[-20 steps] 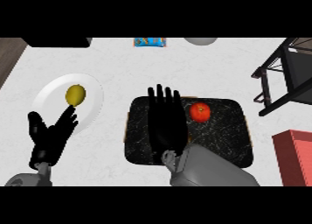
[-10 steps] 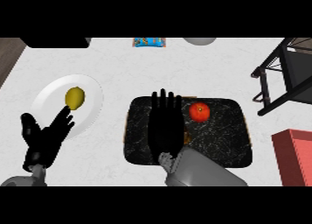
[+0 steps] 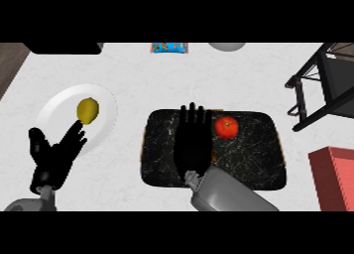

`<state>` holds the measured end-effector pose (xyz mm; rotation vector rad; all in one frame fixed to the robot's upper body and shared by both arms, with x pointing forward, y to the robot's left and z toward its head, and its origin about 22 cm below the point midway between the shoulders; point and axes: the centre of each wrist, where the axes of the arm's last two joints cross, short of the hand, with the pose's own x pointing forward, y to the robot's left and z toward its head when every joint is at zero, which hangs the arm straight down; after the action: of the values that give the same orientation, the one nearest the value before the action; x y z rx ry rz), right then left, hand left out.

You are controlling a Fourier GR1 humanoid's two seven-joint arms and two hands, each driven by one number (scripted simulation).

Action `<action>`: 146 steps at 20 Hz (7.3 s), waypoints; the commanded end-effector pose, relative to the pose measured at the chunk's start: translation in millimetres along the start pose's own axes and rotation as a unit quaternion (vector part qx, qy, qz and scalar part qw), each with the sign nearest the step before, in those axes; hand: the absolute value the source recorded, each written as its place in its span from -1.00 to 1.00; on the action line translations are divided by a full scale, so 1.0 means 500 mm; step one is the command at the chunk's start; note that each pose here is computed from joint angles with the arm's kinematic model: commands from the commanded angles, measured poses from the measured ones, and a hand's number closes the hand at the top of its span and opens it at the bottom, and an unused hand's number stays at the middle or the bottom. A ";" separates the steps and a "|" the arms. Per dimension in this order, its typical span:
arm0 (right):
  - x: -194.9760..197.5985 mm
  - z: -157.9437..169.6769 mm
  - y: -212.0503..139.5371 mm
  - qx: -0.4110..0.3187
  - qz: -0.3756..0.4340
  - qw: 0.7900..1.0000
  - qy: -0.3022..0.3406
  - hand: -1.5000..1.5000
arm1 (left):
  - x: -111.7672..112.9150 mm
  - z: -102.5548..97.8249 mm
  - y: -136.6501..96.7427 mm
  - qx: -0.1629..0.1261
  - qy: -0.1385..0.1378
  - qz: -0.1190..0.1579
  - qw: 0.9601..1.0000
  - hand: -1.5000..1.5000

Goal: Pick the sweet potato from the tray and place it in the tiered shelf

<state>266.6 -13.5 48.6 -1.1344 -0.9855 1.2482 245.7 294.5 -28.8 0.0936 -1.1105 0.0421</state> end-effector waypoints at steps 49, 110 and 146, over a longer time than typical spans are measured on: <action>-0.475 -0.003 -0.026 -0.015 -0.282 0.954 -0.103 1.00 | -0.025 0.016 0.042 0.033 0.013 0.013 0.999 0.00; -0.913 -0.185 -0.492 -0.221 -0.312 0.924 0.012 1.00 | -0.009 -0.030 -0.041 -0.010 -0.001 0.003 1.000 0.00; -1.098 -0.063 -0.560 -0.407 -0.595 0.676 0.153 -1.00 | 0.012 -0.006 -0.007 -0.013 -0.004 -0.004 1.000 0.00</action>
<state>316.6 -542.6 335.7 -0.8494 -1.6746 -0.3858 250.3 288.6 -28.8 0.0831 -1.1259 0.0305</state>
